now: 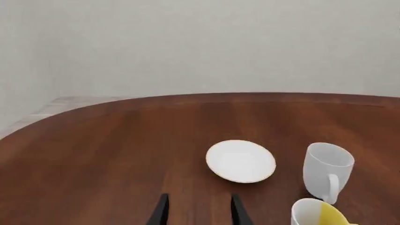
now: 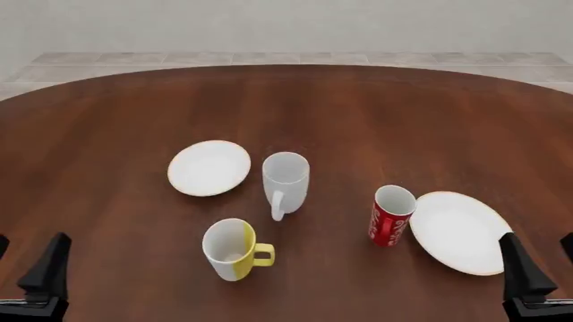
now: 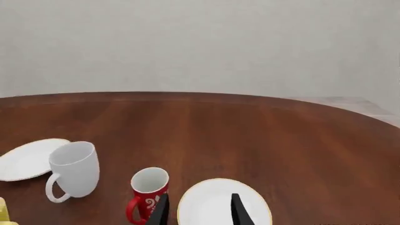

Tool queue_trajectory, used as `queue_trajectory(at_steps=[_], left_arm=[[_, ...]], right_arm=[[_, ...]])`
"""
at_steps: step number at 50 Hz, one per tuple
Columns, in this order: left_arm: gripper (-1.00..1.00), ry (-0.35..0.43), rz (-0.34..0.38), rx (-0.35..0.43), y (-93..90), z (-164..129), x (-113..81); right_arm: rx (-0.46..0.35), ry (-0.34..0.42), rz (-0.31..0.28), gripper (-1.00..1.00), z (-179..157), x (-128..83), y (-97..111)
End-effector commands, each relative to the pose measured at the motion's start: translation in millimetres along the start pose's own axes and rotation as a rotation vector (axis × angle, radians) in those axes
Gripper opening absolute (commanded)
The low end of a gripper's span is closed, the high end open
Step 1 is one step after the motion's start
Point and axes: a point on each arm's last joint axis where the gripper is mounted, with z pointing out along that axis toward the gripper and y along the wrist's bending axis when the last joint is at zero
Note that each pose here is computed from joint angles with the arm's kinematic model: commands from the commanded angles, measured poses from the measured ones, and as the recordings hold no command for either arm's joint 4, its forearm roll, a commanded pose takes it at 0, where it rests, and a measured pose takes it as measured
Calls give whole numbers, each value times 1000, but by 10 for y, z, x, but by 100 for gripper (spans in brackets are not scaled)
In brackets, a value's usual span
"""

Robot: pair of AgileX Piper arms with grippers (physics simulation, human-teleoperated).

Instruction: Put the white mug on the left plate.

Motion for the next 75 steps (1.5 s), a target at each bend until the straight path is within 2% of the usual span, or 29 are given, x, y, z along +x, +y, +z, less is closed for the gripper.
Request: queue_trajectory(at_steps=[1, 7, 20, 24, 27, 31, 32, 34, 37, 39, 42, 44, 46, 47, 51, 53, 57, 58, 61, 62, 65, 66, 67, 68, 69, 73, 74, 75], left_arm=[[100, -1, 4, 9, -5, 2, -21], [100, 10, -19, 4, -2, 1, 13], [100, 1, 4, 11, -6, 7, -3], [100, -6, 32, 14, -8, 0, -1], [100, -8, 38, 18, -10, 22, -58], [100, 0, 52, 45, -28, 69, -122], [100, 30, 65, 84, -57, 139, -135], [100, 52, 25, 131, -98, 204, -174], [100, 37, 35, 148, -111, 219, -292], [100, 31, 2, 171, -129, 225, -373], [100, 58, -46, 183, -152, 299, -411], [100, 70, -32, 187, -165, 352, -438], [100, 75, -6, 199, -181, 375, -337], [100, 78, -17, 209, -194, 406, -500], [100, 98, -39, 238, -237, 475, -588], [100, 100, -5, 259, -265, 509, -633], [100, 110, -4, 276, -300, 569, -694], [100, 162, 34, 315, -384, 701, -658], [100, 212, 60, 320, -434, 848, -650], [100, 239, 59, 322, -456, 899, -561], [100, 224, 53, 346, -492, 890, -576], [100, 256, 75, 363, -538, 952, -553], [100, 235, 65, 383, -564, 946, -733], [100, 224, 81, 373, -542, 945, -785], [100, 226, 88, 399, -588, 958, -818], [100, 222, 91, 418, -624, 972, -871], [100, 243, 111, 415, -632, 1016, -852], [100, 259, 101, 410, -639, 1049, -859]], right_arm=[[10, 4, 0, 100, 1, -5, -6], [10, 5, -2, 100, 0, -4, -5], [9, 5, -5, 100, 1, -5, -5], [9, 5, -5, 100, 1, -6, -5], [9, 6, -6, 100, 3, -5, -5], [7, 7, -8, 100, 3, -5, -4], [8, 8, -8, 100, 3, -3, -4], [8, 8, -8, 100, 4, -3, -4], [8, 8, -7, 100, 4, -2, -5], [9, 8, -7, 100, 4, -1, -5], [9, 9, -7, 100, 5, 1, -5], [9, 10, -7, 100, 7, 1, -5], [9, 11, -6, 100, 8, 3, -5], [10, 11, -6, 100, 8, 3, -6], [10, 11, -4, 100, 7, 4, -6], [10, 11, -4, 100, 7, 4, -6], [11, 11, -2, 100, 7, 6, -6], [12, 11, -1, 100, 6, 7, -7], [13, 10, 1, 100, 2, 8, -7], [13, 10, 1, 100, 1, 7, -8], [15, 8, 3, 100, 2, 4, -9], [16, 8, 3, 100, 0, 5, -9], [16, 8, 3, 100, 0, 4, -9], [17, 7, 4, 100, -1, 7, -10], [18, 7, 4, 100, 0, 6, -10], [19, 7, 4, 100, -1, 3, -11], [20, 7, 5, 100, -1, 3, -11], [20, 6, 5, 100, -2, 3, -11]])
